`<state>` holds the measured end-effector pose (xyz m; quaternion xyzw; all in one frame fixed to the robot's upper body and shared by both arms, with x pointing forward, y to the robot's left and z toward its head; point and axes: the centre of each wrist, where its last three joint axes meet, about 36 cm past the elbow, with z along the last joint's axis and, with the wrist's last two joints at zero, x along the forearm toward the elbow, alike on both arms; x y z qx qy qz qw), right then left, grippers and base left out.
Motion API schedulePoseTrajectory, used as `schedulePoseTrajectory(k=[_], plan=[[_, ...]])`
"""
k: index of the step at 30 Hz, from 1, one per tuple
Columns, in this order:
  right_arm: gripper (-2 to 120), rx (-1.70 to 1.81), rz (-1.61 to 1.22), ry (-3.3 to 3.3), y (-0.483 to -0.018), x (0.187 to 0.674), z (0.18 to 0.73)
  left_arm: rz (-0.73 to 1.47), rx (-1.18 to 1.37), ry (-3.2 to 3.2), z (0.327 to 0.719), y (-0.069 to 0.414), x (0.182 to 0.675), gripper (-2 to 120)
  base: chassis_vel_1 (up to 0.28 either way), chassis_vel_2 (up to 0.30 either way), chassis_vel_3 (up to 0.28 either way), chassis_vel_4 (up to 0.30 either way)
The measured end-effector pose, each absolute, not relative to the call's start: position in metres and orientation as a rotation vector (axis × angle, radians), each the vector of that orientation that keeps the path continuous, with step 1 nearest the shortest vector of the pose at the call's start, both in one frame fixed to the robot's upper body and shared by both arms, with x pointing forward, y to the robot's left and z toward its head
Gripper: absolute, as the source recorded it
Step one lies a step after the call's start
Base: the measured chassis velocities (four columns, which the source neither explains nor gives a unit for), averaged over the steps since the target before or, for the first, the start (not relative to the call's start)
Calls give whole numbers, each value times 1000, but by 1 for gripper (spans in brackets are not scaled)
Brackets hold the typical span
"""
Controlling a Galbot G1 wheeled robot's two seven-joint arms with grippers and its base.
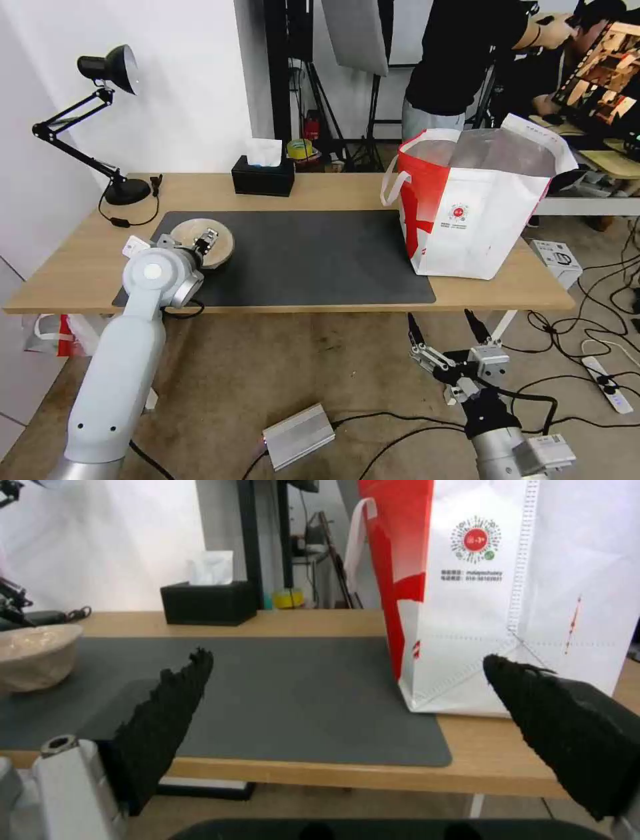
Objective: Pick up the trash from the table and place it into the takeout bag.
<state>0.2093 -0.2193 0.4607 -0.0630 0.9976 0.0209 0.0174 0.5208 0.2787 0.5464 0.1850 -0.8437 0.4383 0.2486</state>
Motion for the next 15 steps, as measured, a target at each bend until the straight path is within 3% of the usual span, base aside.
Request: schedulePoseTrajectory(k=[10,15], plan=[[100,-196,65,3100,-219,209,461,1185,518,-2293,543,275,525,99,0,0,0,0],[100,-196,65,3100,-219,209,461,1187,526,-2293,543,276,523,78,0,0,0,0]])
